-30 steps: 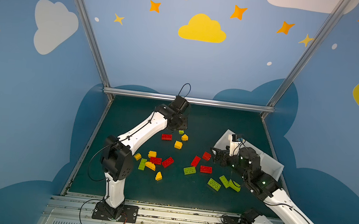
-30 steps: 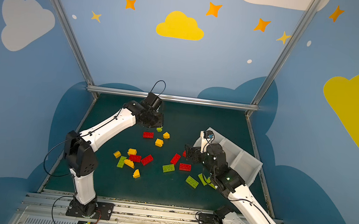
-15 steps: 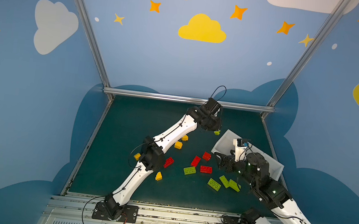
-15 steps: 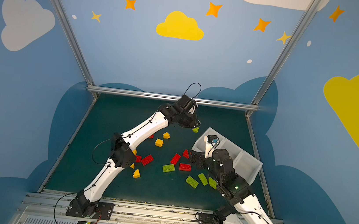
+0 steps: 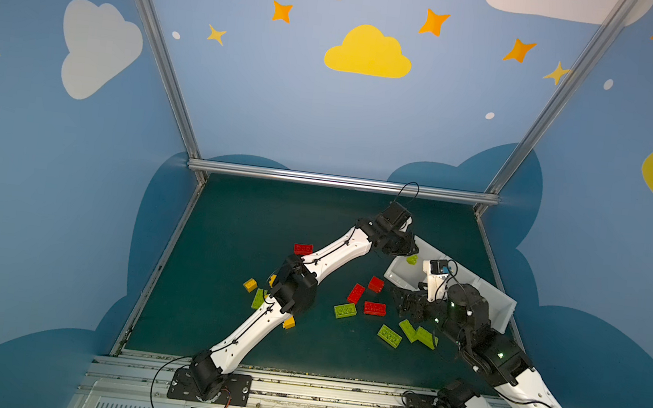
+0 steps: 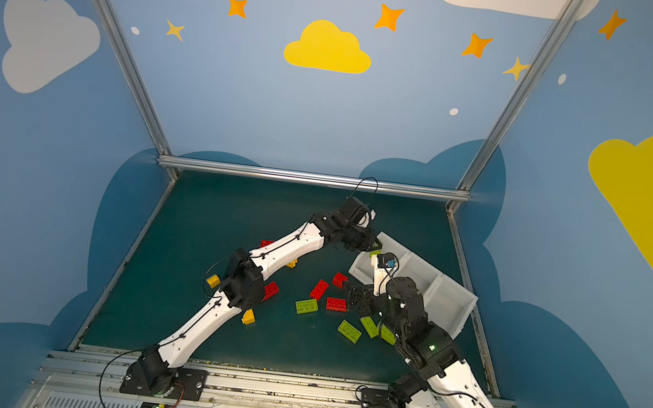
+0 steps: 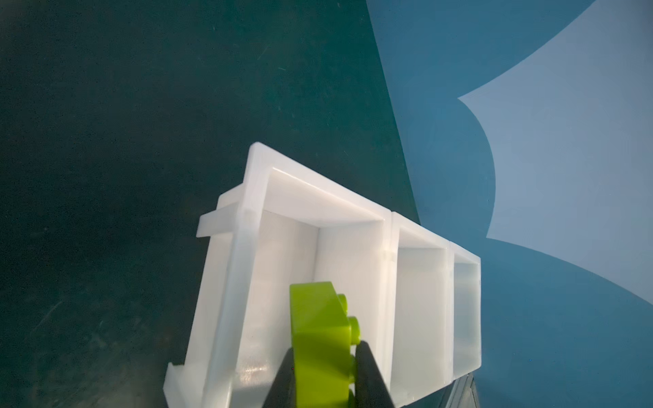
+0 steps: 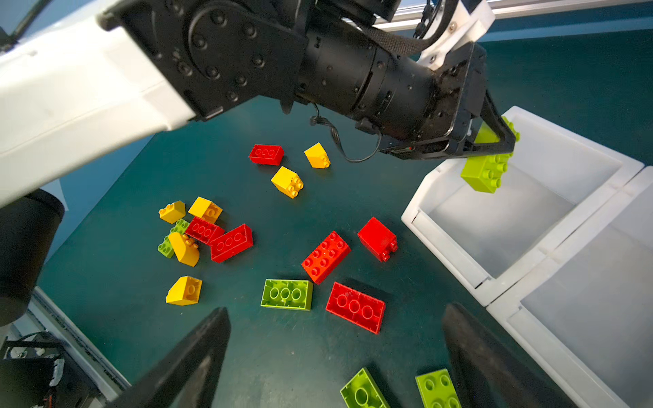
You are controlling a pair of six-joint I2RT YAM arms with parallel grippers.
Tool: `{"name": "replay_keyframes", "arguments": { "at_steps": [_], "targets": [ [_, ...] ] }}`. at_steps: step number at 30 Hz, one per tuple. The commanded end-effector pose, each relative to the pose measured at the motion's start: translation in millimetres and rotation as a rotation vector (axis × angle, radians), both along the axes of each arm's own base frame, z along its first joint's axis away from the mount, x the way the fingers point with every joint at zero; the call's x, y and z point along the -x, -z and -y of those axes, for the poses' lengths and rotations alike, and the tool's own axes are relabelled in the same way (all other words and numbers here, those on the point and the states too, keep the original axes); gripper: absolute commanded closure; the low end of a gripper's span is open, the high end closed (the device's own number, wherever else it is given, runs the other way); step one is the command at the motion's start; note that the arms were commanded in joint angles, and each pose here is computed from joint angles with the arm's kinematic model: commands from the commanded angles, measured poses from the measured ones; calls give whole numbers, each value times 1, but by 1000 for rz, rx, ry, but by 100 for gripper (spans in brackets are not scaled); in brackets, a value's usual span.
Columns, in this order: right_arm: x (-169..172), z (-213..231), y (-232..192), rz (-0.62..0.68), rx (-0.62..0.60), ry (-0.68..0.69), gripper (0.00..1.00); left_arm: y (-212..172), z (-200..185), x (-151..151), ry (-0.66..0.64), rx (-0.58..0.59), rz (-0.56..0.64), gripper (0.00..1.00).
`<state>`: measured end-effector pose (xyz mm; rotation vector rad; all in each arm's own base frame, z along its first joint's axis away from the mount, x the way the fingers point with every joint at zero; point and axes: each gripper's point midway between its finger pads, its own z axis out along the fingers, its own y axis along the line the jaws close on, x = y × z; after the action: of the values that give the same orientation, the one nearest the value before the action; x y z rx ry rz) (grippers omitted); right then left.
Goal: Sort the legos into containers by color
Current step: 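Open the left gripper to drop the lime-green brick into the nearest bin compartment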
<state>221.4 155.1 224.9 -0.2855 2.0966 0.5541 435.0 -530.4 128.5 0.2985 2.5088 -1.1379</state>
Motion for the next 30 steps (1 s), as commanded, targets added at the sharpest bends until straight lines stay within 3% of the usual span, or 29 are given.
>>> {"name": "replay_keyframes", "arguments": {
  "at_steps": [1,9,11,16,23,30],
  "targets": [
    [4,2,8,-36,2,8,8,-23,9,-6,4,74,45,79],
    [6,7,14,-77,27,28,9,-37,7,-7,4,76,74,61],
    [7,6,16,-95,40,24,9,-44,1,-8,-11,56,93,53],
    [10,2,21,-146,70,2,9,-69,-21,-15,-71,12,127,43],
    [18,-16,36,-207,151,-44,9,-116,-86,-10,-193,-98,185,37],
    [25,-50,66,-249,272,-97,9,-139,-186,25,-363,-138,269,27]
  ]
}}
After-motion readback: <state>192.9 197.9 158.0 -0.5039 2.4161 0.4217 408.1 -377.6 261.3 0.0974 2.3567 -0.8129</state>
